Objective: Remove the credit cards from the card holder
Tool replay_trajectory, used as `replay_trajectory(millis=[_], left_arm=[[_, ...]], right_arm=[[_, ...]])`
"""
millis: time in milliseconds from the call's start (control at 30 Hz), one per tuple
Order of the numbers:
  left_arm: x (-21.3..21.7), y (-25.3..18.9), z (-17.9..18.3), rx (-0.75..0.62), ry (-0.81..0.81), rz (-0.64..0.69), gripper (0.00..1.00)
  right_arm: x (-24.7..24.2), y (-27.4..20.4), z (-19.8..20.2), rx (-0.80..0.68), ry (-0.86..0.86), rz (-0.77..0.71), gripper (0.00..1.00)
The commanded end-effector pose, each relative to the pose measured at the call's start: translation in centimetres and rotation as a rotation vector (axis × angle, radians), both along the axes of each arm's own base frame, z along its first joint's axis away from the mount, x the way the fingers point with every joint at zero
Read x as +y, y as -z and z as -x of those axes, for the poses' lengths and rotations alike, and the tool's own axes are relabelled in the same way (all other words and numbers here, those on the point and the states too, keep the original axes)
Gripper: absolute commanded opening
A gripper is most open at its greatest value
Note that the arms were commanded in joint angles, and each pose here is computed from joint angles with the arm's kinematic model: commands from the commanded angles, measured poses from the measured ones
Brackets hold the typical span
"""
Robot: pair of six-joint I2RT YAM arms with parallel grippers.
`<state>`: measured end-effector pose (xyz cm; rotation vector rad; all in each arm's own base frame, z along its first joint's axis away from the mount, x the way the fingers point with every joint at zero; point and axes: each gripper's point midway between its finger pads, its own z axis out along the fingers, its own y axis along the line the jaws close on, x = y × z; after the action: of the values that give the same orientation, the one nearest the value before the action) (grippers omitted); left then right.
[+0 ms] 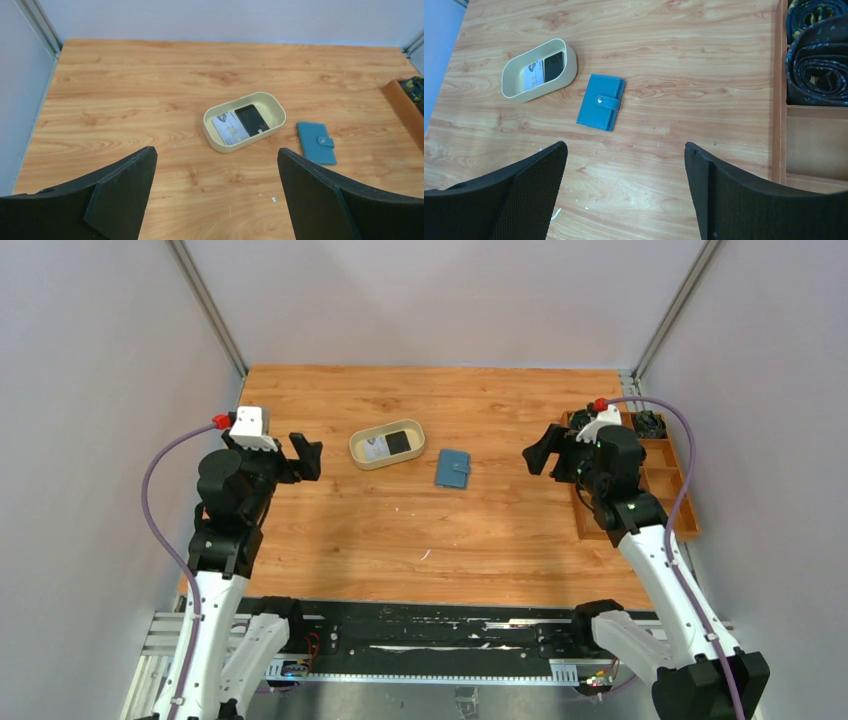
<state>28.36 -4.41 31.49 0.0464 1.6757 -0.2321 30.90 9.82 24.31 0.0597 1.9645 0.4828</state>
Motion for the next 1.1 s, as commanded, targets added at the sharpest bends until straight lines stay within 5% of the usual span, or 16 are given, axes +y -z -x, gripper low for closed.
replay_trajectory(millis=[0,200,367,467,733,1067], left_arm=[[-0.5,0.3,0.0,0.043,0.02,0.01,1.0],[-1.3,1.2,-0.5,0.074,0.057,0.028,1.0],[-2.8,2.5,-0.9,0.103,0.106,0.119,1.0],[-3.3,3.0,-0.9,0.109,0.125,0.157,1.0],[-4.6,5.5,0.3,0.202,0.161,0.268,1.0],[-6.4,9.0,2.8,0.318,0.26,0.31,1.0]], right_arm=[[0.3,0.1,0.2,0.033,0.003,0.002,0.91],[2.9,-0.5,0.6,-0.067,-0.193,0.023,0.92],[6.7,0.6,-0.7,-0.027,-0.26,0.361,0.92],[9.2,2.0,-2.9,-0.006,-0.31,0.39,0.92],[15.8,11.9,-6.3,0.346,-0.618,0.464,0.85],[16.1,19.3,-7.3,0.5,-0.597,0.565,0.65]])
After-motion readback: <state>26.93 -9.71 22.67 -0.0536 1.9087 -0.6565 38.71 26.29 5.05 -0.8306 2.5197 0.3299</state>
